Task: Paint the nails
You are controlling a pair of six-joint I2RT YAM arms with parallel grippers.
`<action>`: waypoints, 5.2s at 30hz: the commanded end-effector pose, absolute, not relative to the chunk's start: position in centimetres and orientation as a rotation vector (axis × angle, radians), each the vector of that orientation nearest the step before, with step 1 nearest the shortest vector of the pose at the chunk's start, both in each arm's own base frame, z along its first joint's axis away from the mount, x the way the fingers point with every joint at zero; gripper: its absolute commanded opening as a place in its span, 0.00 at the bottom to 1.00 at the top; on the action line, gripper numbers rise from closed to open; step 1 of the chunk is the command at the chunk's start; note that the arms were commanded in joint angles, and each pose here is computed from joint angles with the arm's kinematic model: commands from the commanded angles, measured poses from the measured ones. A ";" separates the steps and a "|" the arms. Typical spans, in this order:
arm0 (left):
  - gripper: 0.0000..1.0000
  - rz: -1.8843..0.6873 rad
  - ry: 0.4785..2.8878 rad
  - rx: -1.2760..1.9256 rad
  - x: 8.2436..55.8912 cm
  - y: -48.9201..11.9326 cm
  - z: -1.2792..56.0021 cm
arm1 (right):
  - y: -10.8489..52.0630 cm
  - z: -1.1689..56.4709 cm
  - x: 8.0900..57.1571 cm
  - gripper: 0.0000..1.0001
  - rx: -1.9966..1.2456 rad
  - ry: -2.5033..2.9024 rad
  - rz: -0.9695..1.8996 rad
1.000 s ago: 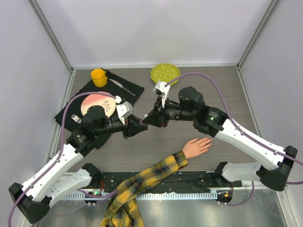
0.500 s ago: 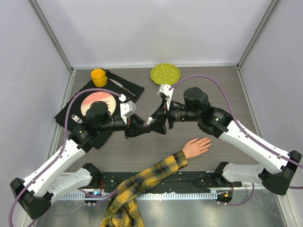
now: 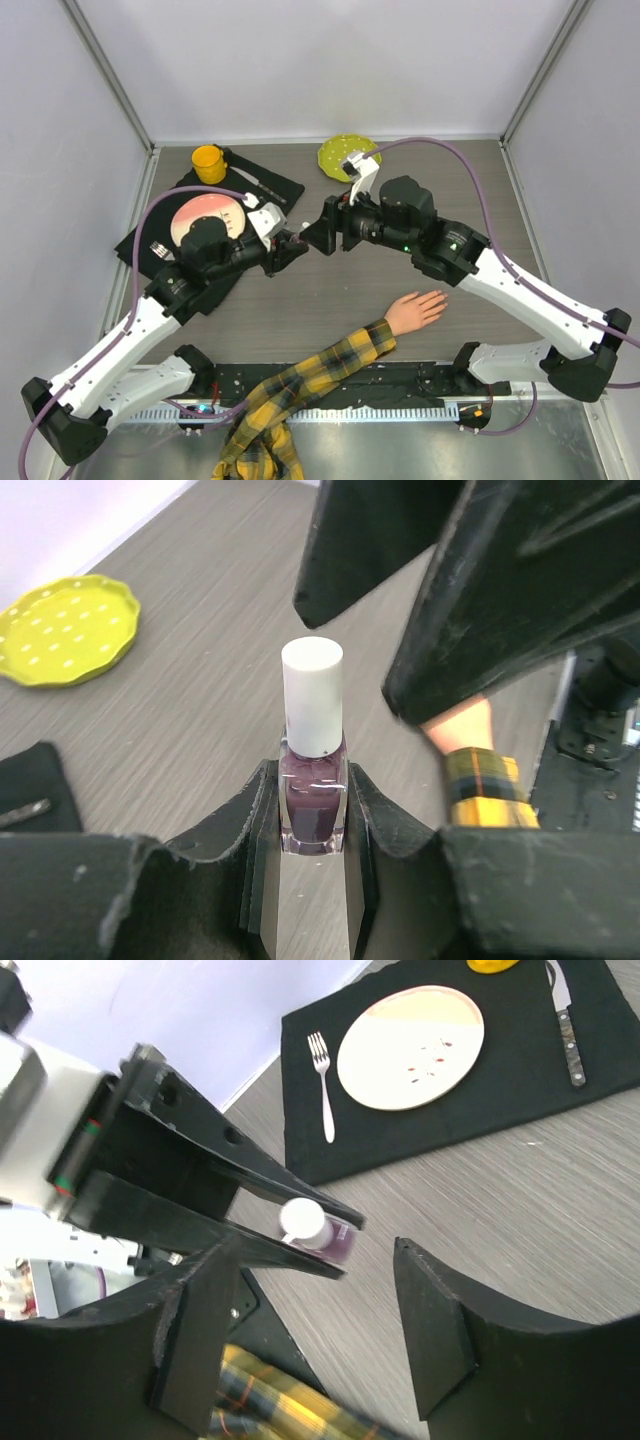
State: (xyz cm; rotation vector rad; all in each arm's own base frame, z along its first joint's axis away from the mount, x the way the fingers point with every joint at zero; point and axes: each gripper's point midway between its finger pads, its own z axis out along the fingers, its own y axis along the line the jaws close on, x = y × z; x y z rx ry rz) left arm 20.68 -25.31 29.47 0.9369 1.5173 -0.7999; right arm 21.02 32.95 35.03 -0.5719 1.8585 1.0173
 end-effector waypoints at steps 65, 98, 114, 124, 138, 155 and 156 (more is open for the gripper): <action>0.00 -0.687 1.357 0.864 21.4 -23.8 32.0 | 35.4 38.6 21.1 0.54 -0.602 1.668 1.046; 0.00 -1.432 1.131 1.404 7.7 -26.9 34.8 | 34.1 34.9 8.3 0.01 -1.447 1.376 1.440; 0.00 -0.871 1.348 1.029 18.2 -25.8 32.6 | 33.0 37.7 17.4 0.60 -0.842 1.612 1.066; 0.00 -0.774 1.375 0.971 19.7 -24.9 31.8 | 33.8 38.3 19.7 0.52 -0.651 1.701 1.037; 0.00 -0.829 1.344 0.966 18.7 -25.1 32.6 | 36.0 37.8 19.8 0.34 -0.690 1.710 1.023; 0.00 -1.527 1.103 1.458 6.0 -26.4 35.6 | 34.6 37.0 7.5 0.01 -1.479 1.288 1.358; 0.00 -1.498 1.137 1.438 6.4 -26.3 35.3 | 34.5 36.8 7.5 0.01 -1.484 1.298 1.355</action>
